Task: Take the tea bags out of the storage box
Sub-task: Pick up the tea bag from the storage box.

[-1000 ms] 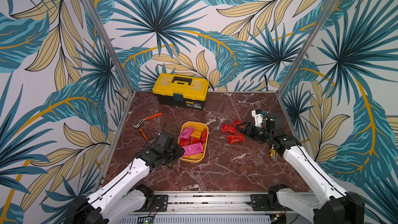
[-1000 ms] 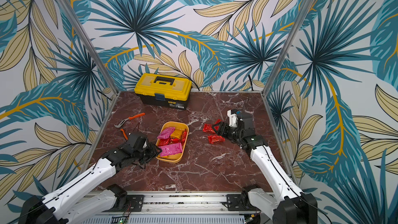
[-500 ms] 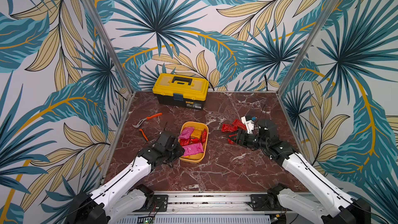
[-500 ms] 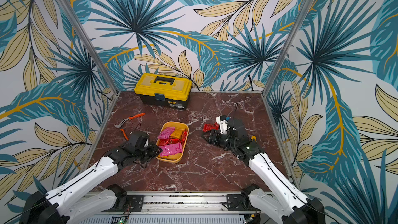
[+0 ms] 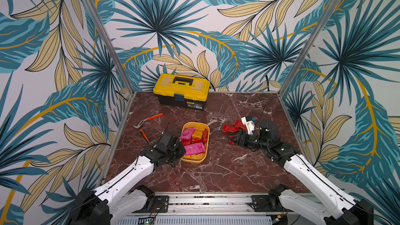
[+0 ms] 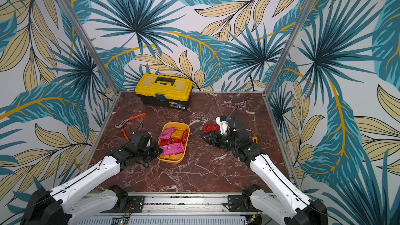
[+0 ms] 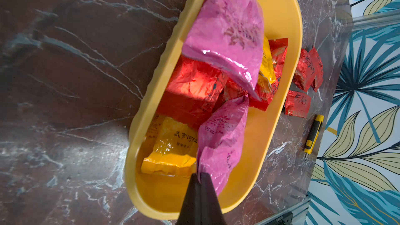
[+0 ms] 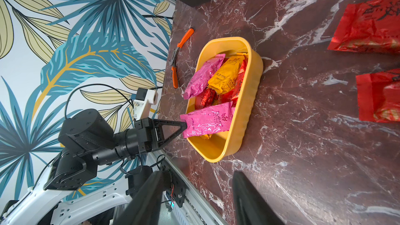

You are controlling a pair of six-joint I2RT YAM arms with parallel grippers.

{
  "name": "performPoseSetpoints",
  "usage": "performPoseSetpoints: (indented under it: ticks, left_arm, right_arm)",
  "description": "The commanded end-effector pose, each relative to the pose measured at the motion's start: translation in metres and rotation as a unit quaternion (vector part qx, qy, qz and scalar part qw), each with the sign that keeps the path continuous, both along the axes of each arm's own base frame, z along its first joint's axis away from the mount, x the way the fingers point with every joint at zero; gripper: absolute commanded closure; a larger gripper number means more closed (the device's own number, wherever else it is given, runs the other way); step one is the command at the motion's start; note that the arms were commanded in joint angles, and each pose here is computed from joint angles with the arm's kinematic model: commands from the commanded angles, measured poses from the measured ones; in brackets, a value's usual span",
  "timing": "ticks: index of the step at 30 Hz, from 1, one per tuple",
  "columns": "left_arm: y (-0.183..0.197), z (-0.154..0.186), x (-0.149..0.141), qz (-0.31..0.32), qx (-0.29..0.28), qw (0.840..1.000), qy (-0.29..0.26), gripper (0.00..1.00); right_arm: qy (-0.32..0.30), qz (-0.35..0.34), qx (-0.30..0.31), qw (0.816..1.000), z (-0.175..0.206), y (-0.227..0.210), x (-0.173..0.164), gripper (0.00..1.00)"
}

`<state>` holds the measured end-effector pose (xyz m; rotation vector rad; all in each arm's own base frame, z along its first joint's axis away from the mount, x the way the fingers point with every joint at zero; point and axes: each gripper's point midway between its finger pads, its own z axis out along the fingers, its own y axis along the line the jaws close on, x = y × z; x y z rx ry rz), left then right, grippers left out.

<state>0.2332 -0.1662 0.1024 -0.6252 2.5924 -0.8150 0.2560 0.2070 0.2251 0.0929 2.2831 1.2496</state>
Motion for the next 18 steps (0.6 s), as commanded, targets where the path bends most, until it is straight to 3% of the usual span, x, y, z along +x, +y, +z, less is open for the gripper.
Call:
performPoseSetpoints:
  ticks: [1, 18]
  left_arm:
    - [0.0, 0.009, 0.0, -0.004, 0.002, 1.0, -0.007, 1.0]
    - [0.024, 0.052, -0.007, 0.018, -0.005, 0.999, -0.043, 1.0]
  right_arm:
    - [-0.014, 0.003, 0.012, 1.0, 0.007, 0.003, 0.0, 0.44]
    - [-0.017, -0.002, 0.003, 1.0, 0.007, 0.002, 0.004, 0.44]
